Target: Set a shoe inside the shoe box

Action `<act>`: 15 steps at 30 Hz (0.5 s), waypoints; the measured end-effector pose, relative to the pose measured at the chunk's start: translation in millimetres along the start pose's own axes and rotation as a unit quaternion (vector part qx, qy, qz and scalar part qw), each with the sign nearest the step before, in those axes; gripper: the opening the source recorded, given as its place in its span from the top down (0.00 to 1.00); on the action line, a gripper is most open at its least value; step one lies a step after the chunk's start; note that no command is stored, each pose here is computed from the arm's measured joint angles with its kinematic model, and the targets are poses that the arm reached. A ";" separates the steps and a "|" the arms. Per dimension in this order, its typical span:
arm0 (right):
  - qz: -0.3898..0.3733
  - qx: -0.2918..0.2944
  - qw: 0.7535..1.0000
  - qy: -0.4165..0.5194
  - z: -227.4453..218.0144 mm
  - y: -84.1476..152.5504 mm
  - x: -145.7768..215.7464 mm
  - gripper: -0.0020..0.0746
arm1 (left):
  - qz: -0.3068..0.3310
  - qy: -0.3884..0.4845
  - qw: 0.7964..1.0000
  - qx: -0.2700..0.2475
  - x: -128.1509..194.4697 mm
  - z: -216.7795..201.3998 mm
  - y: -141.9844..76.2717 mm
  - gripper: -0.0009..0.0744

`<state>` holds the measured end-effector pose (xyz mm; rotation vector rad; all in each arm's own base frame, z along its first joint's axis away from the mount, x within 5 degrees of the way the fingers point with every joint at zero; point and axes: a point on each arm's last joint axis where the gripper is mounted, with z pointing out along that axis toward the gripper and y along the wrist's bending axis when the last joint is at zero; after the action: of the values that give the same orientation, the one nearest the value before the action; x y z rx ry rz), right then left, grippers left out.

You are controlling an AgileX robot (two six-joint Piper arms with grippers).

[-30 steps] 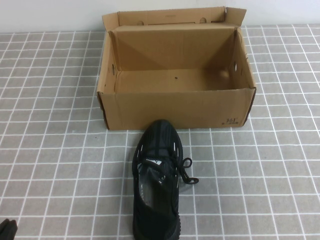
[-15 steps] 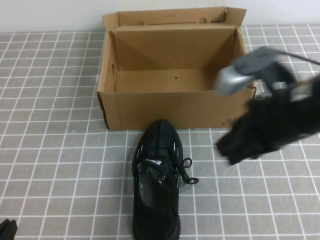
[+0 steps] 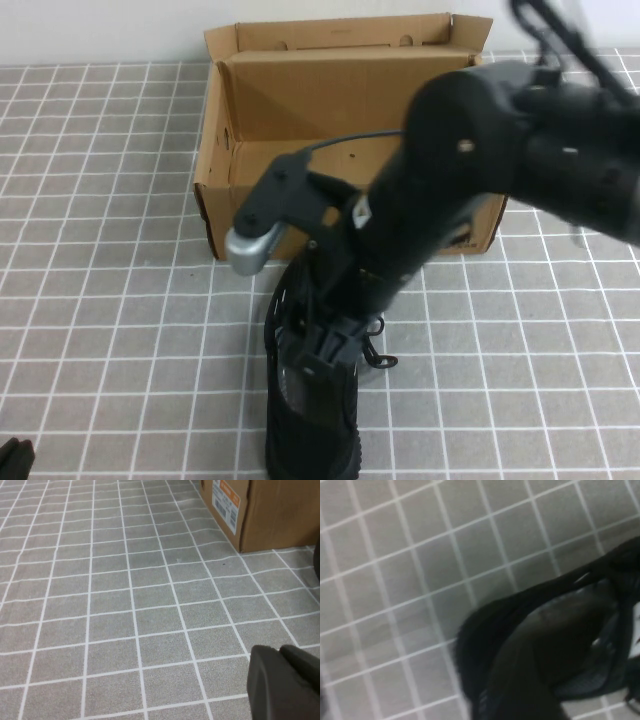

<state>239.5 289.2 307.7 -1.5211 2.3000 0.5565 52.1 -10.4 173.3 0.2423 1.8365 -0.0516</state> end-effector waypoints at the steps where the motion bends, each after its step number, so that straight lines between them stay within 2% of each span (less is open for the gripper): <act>1: -0.004 0.004 1.000 0.004 4.5 -2.9 -2.8 0.41 | 0.000 0.000 1.000 0.000 0.0 0.0 0.0 0.99; 7: -0.016 0.024 0.999 0.027 27.8 -18.5 -12.4 0.37 | 0.000 0.000 1.000 0.000 0.0 0.0 0.0 0.99; 15: -0.053 0.082 0.993 0.065 49.7 -37.6 -9.6 0.37 | 0.002 0.000 1.000 -0.001 0.0 0.0 0.1 0.99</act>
<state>280.7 307.8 263.7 -1.6294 2.2797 0.2399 52.1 -10.3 173.2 0.2446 1.8363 -0.0480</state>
